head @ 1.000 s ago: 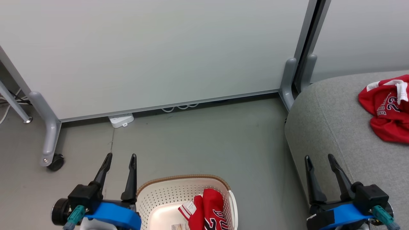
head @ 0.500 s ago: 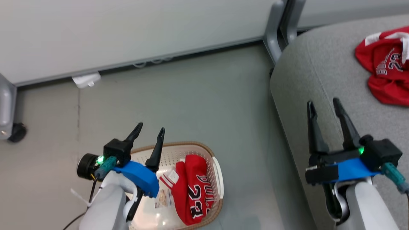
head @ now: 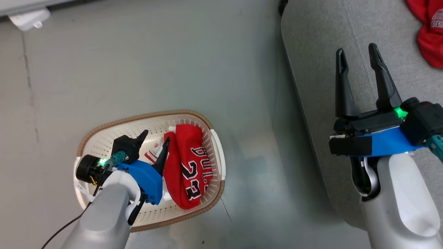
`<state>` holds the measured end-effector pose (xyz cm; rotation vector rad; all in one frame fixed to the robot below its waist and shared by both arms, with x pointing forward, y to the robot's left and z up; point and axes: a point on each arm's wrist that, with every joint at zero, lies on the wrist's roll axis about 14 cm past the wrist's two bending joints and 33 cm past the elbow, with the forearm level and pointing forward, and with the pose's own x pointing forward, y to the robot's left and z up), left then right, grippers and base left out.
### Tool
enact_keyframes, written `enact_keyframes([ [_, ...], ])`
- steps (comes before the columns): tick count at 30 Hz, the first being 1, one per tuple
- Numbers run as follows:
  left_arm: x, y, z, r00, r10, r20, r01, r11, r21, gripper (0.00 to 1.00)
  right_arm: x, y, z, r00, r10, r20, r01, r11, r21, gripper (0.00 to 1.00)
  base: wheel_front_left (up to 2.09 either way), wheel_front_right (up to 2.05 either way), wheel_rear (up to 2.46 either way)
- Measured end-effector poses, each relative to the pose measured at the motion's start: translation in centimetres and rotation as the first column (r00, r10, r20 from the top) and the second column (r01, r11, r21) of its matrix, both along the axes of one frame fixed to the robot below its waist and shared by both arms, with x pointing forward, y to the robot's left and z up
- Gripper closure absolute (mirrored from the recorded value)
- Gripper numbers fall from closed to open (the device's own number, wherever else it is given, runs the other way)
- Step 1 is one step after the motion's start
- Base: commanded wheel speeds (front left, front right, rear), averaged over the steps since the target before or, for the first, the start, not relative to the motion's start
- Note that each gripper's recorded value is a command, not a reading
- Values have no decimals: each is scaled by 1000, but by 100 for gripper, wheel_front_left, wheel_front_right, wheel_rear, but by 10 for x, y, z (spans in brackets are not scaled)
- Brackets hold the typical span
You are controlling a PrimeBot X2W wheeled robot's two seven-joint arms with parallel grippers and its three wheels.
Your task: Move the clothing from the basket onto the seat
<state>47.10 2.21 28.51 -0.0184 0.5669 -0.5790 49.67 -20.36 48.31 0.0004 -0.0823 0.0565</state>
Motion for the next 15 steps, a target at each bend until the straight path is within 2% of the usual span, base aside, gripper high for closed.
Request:
enact_keyframes([
  [8, -21, -2, -69, 979, -53, -197, 65, 996, 55, 0, 18, -3, -36, 998, -3, -60, 2, 1000, -15, 0, 0, 0, 0],
  [15, -41, 6, -120, 929, -60, -365, 102, 990, 100, 0, 31, -2, -66, 995, 0, -103, -2, 1000, -19, 0, 0, 0, 0],
])
